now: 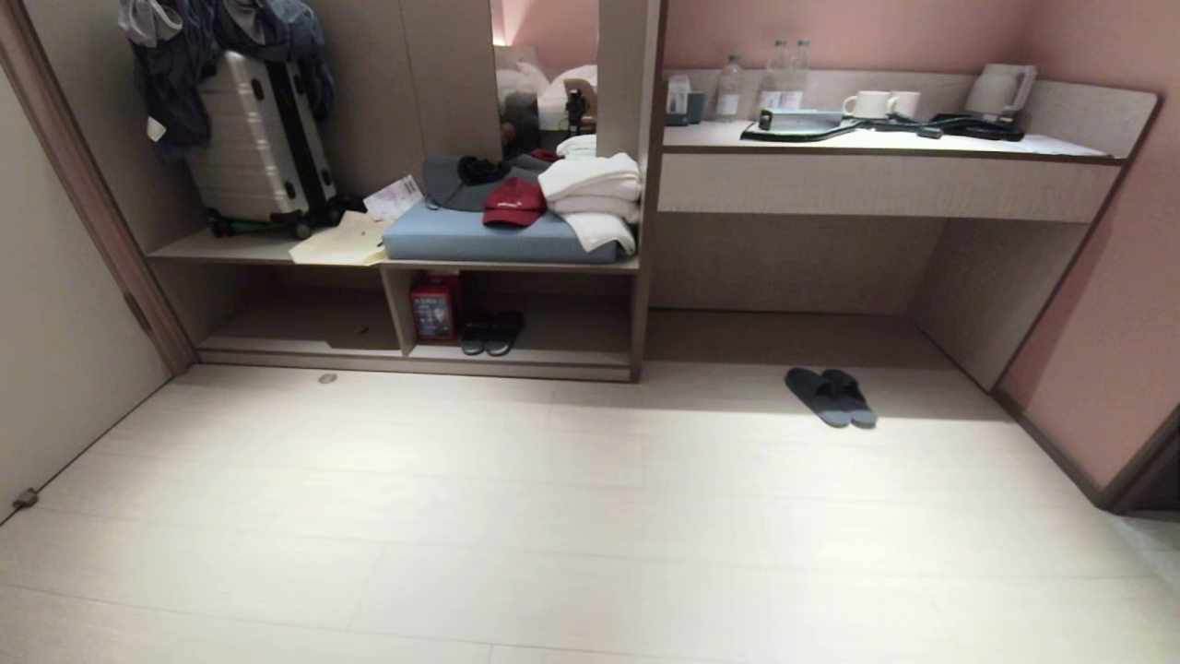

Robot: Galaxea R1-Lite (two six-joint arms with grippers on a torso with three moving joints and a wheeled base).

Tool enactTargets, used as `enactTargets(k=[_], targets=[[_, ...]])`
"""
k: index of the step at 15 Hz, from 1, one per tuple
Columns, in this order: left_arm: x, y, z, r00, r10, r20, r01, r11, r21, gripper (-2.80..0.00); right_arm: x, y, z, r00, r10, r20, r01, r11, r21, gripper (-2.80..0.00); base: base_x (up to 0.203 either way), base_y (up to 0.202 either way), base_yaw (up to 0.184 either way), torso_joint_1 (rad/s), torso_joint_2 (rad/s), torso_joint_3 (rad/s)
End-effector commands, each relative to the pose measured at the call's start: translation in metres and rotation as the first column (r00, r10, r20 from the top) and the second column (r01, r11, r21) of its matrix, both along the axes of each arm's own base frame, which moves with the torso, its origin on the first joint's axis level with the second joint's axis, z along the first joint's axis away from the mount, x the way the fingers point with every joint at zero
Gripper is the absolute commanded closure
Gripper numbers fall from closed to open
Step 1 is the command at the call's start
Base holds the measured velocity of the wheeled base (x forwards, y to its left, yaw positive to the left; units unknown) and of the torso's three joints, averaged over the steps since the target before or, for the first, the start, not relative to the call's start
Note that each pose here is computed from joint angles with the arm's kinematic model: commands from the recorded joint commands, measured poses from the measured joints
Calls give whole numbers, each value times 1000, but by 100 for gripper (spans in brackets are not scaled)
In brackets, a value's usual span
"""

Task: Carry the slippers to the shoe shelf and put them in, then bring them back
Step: Pick up the slippers on the floor

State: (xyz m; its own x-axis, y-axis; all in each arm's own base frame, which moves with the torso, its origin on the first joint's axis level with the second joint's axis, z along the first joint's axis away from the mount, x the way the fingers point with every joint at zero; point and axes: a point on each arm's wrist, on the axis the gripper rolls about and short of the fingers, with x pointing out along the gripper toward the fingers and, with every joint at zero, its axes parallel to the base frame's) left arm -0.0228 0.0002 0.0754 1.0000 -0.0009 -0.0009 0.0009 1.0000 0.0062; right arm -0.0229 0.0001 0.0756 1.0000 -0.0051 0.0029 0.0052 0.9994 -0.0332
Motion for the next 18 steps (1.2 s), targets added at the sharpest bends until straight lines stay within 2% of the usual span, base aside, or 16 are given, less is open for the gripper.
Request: enactTargets(k=[1, 18], targets=[[0, 0, 0, 1000, 1, -4, -1, 1000, 0, 0, 0, 0, 0, 1000, 1, 2, -1, 1000, -1, 0, 194, 0, 4, 2, 4, 5], [0, 0, 0, 1000, 1, -4, -1, 1000, 0, 0, 0, 0, 0, 1000, 0, 2, 0, 1000, 2, 0, 197, 0, 0, 1, 1, 2]])
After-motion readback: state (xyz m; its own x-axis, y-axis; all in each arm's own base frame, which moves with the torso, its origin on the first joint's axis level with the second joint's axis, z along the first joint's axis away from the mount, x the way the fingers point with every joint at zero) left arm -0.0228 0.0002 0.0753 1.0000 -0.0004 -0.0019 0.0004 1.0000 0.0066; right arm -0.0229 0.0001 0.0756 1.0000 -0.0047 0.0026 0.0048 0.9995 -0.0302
